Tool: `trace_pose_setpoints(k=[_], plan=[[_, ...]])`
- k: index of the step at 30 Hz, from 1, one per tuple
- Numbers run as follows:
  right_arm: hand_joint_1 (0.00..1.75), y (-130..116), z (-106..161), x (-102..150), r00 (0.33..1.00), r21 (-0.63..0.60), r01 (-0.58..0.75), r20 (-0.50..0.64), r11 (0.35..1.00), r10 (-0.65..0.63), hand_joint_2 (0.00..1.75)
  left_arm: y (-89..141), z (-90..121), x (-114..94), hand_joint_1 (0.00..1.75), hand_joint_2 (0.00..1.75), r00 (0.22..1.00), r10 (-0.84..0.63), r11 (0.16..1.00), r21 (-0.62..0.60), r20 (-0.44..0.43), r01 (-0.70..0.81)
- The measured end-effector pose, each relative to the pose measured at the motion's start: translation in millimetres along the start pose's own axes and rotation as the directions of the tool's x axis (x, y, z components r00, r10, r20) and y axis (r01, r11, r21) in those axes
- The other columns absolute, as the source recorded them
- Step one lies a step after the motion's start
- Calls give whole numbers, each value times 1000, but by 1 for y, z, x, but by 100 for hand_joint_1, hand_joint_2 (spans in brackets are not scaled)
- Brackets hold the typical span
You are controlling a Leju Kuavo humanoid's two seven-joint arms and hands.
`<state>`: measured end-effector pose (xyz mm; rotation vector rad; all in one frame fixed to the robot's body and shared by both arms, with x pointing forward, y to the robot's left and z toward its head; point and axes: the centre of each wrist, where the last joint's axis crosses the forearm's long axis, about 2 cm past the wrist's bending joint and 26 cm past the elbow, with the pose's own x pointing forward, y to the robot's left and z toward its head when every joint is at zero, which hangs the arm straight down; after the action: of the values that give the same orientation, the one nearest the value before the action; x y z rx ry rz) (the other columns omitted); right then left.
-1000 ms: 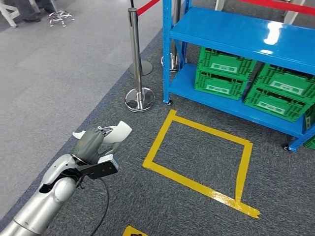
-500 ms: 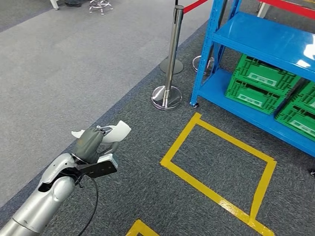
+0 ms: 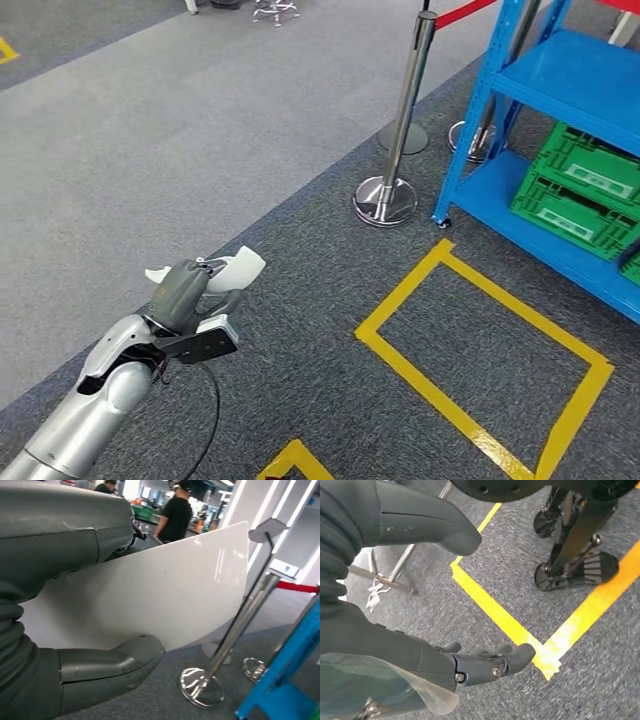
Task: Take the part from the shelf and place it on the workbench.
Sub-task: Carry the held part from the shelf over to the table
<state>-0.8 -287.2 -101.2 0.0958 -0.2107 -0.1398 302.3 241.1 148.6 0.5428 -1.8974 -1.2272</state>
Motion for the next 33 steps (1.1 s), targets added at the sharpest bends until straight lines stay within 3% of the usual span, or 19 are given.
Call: trace_pose_setpoints(k=[33], plan=[[0,0,0,0,1000,0,-1,0,1000,1,175,0,0,0,175,175,1000,2,1000,1,0,-2]])
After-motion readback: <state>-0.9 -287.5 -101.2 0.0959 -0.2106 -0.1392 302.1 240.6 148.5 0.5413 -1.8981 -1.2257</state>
